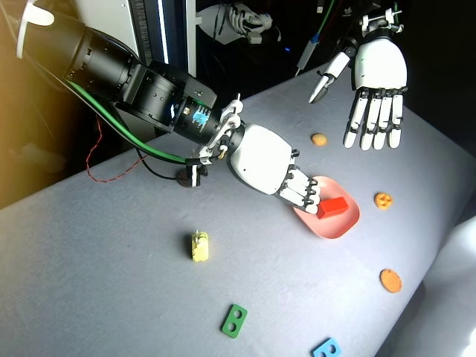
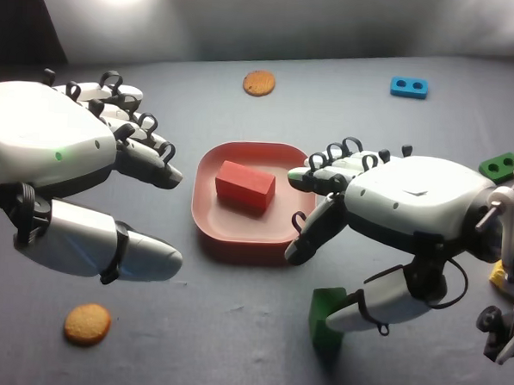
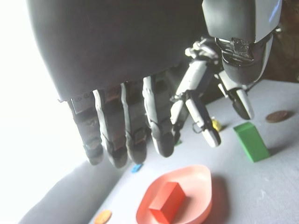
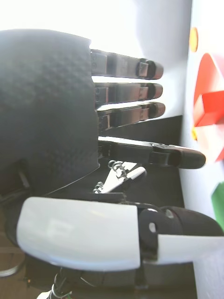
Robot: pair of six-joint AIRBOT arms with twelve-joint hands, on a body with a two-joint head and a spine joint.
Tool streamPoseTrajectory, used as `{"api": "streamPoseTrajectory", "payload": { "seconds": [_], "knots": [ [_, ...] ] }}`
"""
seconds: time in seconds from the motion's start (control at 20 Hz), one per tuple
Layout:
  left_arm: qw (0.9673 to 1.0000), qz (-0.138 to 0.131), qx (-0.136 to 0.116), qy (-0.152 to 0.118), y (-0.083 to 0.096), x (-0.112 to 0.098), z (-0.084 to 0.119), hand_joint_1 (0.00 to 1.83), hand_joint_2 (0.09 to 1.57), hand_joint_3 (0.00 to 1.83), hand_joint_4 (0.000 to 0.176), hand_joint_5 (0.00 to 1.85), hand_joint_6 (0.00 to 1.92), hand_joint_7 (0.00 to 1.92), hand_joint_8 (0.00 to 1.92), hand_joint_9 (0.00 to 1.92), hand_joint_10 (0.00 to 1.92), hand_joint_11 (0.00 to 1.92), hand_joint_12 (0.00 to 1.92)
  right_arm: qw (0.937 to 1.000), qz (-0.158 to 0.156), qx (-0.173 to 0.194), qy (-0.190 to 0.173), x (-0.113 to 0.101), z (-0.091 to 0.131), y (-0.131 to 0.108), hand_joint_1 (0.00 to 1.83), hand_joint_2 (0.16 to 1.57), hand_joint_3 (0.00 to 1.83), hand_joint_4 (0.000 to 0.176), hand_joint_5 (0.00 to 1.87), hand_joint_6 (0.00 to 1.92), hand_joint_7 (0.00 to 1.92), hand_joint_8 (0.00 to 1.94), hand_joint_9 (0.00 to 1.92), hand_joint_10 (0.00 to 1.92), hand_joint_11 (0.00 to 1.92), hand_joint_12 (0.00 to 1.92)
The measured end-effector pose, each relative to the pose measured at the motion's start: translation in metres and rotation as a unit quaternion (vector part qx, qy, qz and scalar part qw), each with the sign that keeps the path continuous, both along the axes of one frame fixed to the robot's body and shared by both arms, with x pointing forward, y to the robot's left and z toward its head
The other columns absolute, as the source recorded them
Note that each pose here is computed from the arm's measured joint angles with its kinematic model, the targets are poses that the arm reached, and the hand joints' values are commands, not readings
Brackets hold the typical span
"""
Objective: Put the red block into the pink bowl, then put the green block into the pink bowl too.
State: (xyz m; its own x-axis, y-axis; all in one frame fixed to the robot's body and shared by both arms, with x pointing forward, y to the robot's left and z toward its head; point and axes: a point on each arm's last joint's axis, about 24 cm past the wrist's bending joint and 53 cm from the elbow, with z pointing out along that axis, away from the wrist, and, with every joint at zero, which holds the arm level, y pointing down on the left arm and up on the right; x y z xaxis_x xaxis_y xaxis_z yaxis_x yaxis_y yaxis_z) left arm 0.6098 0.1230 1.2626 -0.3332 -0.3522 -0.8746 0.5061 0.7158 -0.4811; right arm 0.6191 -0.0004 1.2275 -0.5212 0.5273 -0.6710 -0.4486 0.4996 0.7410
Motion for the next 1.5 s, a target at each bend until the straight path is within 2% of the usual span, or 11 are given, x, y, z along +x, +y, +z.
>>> {"api": "streamPoseTrajectory", "payload": {
  "seconds": [0.1,0.2,0.45,0.6,0.65,0.75,0.85,0.9,0.95,1.15,1.5],
  "knots": [
    [1.0,0.0,0.0,0.0,0.0,0.0,0.0,0.05,1.07,0.0,0.055,0.48,0.01,0.27,0.01,0.14,0.0,0.0,0.0,1.0,0.001,-0.002,0.002,-0.001,-0.003,0.0,0.9,0.86,0.01,0.176,0.83,0.0,0.06,0.0,0.0,0.0,0.0,0.0],
    [1.0,0.0,0.0,0.0,0.0,0.0,0.0,0.05,1.07,0.0,0.075,0.48,0.0,0.3,0.02,0.16,0.01,0.0,0.0,1.0,0.001,-0.004,0.005,-0.001,-0.006,0.0,0.9,0.87,0.01,0.176,0.83,0.0,0.06,0.0,0.0,0.0,0.0,0.0],
    [1.0,0.001,-0.002,0.002,0.0,0.0,0.0,0.08,1.07,0.0,0.06,0.49,0.01,0.29,0.02,0.15,0.01,0.0,0.0,0.9999,0.003,-0.011,0.011,-0.003,-0.014,0.001,0.9,0.86,0.0,0.176,0.86,0.01,0.11,0.01,0.0,0.0,0.0,0.0],
    [1.0,0.001,-0.003,0.0,0.0,0.0,0.001,0.09,1.07,0.0,0.07,0.47,0.01,0.25,0.01,0.15,0.01,0.0,0.0,0.9998,0.005,-0.014,0.013,-0.003,-0.017,0.002,0.94,0.84,0.0,0.176,0.89,0.02,0.12,0.01,0.0,0.0,0.0,0.0],
    [1.0,0.001,-0.003,0.0,0.0,0.0,0.001,0.09,1.08,0.0,0.087,0.49,0.01,0.24,0.01,0.14,0.01,0.0,0.0,0.9998,0.004,-0.013,0.012,-0.001,-0.017,0.003,0.94,0.84,0.0,0.176,0.89,0.02,0.13,0.01,0.0,0.0,0.0,0.0],
    [1.0,0.0,-0.003,0.0,0.0,0.0,0.001,0.09,1.08,0.0,0.095,0.49,0.01,0.23,0.0,0.13,0.0,0.0,0.0,0.9998,0.002,-0.014,0.012,0.002,-0.018,0.002,0.95,0.84,0.0,0.176,0.89,0.01,0.12,0.01,0.0,0.0,0.0,0.0],
    [1.0,0.001,-0.005,-0.002,0.0,0.0,0.003,0.09,1.09,0.01,0.089,0.5,0.01,0.25,0.01,0.12,0.0,0.0,0.0,0.9998,0.0,-0.015,0.012,0.007,-0.02,0.003,0.95,0.85,0.0,0.176,0.89,0.01,0.13,0.01,0.0,0.0,0.0,0.0],
    [1.0,0.001,-0.005,-0.002,0.0,0.0,0.003,0.07,1.09,0.01,0.096,0.48,0.0,0.24,0.0,0.12,0.0,0.0,0.0,0.9998,0.0,-0.015,0.012,0.007,-0.021,0.003,0.96,0.84,0.0,0.176,0.89,0.01,0.13,0.01,0.0,0.0,0.0,0.0],
    [1.0,0.001,-0.005,-0.002,0.0,0.001,0.003,0.08,1.09,0.0,0.086,0.49,0.01,0.25,0.01,0.13,0.01,0.0,0.0,0.9998,0.0,-0.015,0.013,0.007,-0.021,0.004,0.93,0.86,0.0,0.176,0.88,0.0,0.12,0.0,0.0,0.0,0.0,0.0],
    [1.0,0.0,-0.004,-0.003,0.0,0.001,0.003,0.11,1.1,0.0,0.078,0.5,0.0,0.26,0.0,0.11,0.0,0.0,0.0,0.9998,0.007,-0.015,0.013,0.005,-0.022,0.01,0.93,0.86,0.0,0.176,0.88,0.01,0.13,0.01,0.0,0.0,0.0,0.0],
    [1.0,0.001,-0.004,-0.003,0.0,0.002,0.003,0.12,1.09,0.0,0.079,0.5,0.01,0.24,0.0,0.12,0.0,0.0,0.0,0.9996,0.008,-0.019,0.016,0.004,-0.027,0.009,0.97,0.85,0.0,0.173,0.92,0.01,0.15,0.01,0.0,0.0,0.0,0.0]
  ]
}}
